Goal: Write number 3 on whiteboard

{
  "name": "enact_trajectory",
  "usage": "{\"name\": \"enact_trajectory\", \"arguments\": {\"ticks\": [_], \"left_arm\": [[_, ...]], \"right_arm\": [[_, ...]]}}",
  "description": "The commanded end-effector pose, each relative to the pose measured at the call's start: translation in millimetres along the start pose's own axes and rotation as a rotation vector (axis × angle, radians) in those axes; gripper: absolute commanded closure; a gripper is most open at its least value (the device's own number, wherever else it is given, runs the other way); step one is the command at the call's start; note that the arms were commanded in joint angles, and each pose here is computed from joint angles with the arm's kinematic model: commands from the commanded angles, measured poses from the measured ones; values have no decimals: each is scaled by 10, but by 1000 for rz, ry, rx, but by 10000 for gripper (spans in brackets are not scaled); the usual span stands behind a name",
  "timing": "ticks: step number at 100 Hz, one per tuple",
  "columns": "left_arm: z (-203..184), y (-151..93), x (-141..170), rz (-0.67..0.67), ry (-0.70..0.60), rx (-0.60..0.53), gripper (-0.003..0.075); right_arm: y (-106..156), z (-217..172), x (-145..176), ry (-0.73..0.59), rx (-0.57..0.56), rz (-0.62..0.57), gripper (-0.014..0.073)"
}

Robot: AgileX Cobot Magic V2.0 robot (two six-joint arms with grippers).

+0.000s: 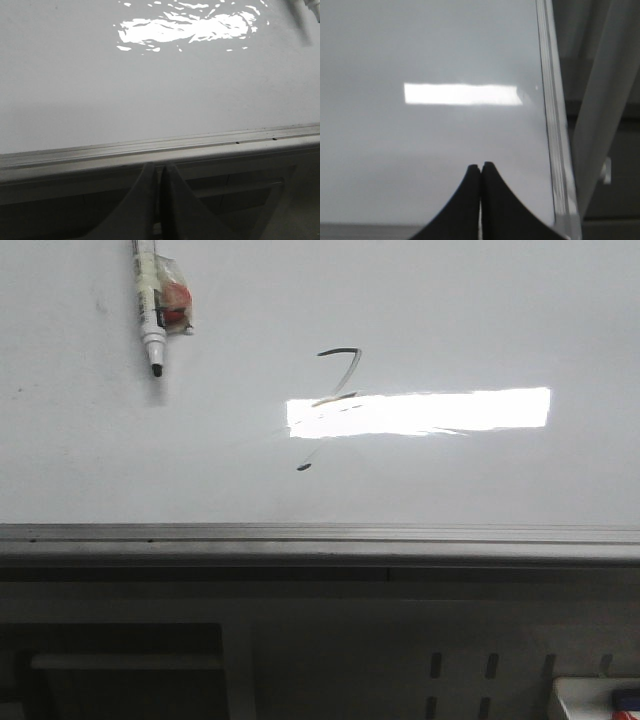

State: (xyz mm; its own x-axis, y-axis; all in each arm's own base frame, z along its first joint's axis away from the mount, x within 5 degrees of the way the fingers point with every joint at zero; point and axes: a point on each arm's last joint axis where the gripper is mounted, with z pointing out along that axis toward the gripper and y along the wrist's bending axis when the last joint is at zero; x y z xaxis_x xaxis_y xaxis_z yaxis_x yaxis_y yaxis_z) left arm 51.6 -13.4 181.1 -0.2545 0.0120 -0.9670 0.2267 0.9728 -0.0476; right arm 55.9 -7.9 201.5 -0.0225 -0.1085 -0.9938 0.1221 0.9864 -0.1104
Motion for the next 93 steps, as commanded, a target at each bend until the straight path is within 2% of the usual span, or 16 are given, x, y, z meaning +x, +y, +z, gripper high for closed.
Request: {"name": "enact_trajectory", "arguments": {"ticks": [1, 22, 93], "left_arm": [[19, 3, 61, -20, -31, 1, 741], [19, 3, 61, -20, -31, 1, 741], [19, 3, 61, -20, -31, 1, 741]], "right_arm": [[-7, -7, 129, 75, 17, 10, 659], [-30, -31, 274, 237, 44, 15, 659], [-28, -28, 264, 226, 43, 15, 659]]}}
